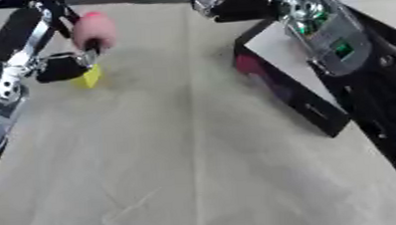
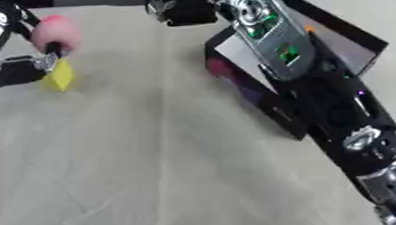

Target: Pick up the objects with one hand, pass them to the other hand, and then place them into the box on the other side of the table.

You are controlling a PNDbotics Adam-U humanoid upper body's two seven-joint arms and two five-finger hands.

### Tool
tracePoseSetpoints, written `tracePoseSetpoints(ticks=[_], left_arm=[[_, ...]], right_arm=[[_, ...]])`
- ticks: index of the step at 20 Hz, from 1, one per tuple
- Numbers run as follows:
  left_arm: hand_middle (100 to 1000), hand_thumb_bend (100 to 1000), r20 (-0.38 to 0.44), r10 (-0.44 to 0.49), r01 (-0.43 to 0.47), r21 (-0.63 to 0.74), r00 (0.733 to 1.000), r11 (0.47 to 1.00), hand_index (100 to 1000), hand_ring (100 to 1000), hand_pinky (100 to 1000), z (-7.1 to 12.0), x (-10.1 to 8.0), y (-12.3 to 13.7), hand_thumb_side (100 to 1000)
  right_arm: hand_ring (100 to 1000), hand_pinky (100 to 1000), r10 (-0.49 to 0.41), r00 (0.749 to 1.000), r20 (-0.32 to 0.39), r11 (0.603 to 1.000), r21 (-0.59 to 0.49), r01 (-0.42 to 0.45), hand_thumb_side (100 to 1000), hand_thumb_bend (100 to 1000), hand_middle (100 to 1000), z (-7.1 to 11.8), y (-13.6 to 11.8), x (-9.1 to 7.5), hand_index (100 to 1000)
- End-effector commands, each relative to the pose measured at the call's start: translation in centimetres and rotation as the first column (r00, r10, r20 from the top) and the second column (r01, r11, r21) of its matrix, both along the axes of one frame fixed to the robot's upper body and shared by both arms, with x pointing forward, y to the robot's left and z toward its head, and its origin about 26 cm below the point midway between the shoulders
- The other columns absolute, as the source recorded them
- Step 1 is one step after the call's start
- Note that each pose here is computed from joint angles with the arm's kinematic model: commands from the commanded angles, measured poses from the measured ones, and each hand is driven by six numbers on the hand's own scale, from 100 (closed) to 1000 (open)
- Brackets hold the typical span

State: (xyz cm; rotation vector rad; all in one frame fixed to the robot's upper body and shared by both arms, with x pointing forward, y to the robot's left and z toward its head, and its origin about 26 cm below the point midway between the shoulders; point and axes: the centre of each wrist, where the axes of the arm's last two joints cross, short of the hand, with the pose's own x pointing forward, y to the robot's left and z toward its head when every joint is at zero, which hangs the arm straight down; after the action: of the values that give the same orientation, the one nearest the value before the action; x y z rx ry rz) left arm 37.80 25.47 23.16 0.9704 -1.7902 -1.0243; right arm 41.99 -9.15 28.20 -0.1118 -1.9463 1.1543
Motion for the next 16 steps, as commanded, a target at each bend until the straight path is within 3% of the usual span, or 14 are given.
tracePoseSetpoints(ticks=[1,16], left_arm=[[622,184,0.038,-0.028,0.028,0.000,0.999,1.000,614,559,737,0.8,-0.3,-0.4,207],[624,181,0.022,-0.131,0.130,0.038,0.991,0.991,615,563,738,0.3,-0.2,-2.3,212]], right_arm=[[804,876,0.022,0.999,0.029,1.000,-0.022,-0.022,435,100,837,0.8,0.7,-0.2,849],[812,880,0.142,0.990,-0.002,0.983,-0.118,-0.141,420,100,846,0.0,2.9,-0.6,860]])
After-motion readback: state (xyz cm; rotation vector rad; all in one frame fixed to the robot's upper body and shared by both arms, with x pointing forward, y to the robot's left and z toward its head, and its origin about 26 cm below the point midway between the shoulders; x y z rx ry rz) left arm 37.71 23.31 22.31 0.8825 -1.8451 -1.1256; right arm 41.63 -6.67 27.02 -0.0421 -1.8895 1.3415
